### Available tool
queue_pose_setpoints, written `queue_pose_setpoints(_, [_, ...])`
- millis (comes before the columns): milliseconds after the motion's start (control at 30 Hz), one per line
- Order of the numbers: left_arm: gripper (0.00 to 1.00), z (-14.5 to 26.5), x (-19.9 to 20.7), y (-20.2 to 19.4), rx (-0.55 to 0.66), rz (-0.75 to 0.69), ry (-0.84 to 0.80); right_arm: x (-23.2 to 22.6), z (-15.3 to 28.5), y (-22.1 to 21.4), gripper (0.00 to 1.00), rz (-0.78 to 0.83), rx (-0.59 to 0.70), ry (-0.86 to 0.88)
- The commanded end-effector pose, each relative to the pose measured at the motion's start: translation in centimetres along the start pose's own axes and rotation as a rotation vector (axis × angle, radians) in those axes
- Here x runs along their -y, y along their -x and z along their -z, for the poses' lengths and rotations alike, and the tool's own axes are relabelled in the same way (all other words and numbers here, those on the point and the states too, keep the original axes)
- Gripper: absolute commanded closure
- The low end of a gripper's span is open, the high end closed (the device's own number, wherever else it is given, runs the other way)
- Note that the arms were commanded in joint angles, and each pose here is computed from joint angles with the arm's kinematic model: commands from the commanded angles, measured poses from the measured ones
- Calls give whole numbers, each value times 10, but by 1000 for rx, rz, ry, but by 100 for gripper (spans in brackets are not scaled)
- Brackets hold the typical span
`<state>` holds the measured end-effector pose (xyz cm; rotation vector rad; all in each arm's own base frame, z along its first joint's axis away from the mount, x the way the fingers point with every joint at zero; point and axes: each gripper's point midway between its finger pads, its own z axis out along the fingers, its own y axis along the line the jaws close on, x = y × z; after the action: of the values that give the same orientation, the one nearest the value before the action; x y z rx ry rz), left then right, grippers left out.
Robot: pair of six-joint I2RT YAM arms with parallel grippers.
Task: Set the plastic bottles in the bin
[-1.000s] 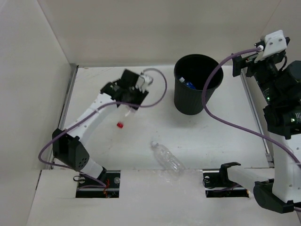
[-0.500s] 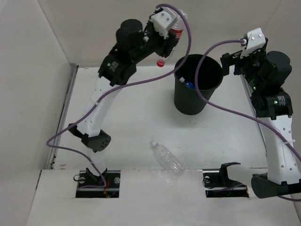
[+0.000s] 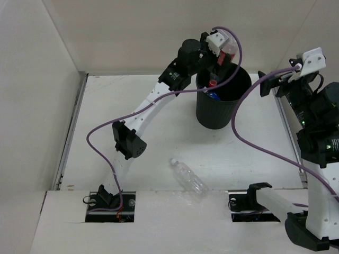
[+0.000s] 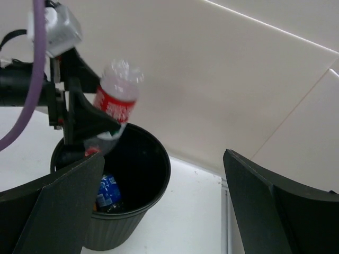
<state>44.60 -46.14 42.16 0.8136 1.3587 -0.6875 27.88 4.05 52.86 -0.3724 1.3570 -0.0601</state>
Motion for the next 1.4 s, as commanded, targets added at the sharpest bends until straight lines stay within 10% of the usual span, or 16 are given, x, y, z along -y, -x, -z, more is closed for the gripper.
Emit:
queue_pose_setpoints(0, [0, 20, 17, 78, 198, -24, -25, -17, -2, -23, 0, -11, -46, 62])
queue_pose_setpoints(233, [0, 89, -80, 118, 212, -179, 250, -144, 32, -149, 0, -133, -373, 451])
queue_pose_setpoints(567, [0, 295, -254, 187, 92, -573, 953, -319, 84, -201, 0, -259, -651, 955])
queue_pose_setpoints(867, [0, 445, -280, 206, -9, -681, 1211, -412, 126, -279, 0, -221, -934, 1110])
queue_pose_setpoints(1167, [0, 483, -250, 231, 47, -726, 1224, -420, 148, -352, 0, -114, -1130, 1102])
queue_pose_setpoints(1200, [0, 483, -247, 231, 52, -730, 1219, -422, 148, -354, 5, -114, -1137, 1105])
queue_pose_setpoints(1300, [0, 484, -240, 230, 61, -736, 1207, -431, 149, -357, 81, -88, -1136, 1114])
queue_pose_setpoints(1367, [0, 485, -240, 223, 53, -727, 1211, -434, 138, -350, 100, -71, -1112, 1099])
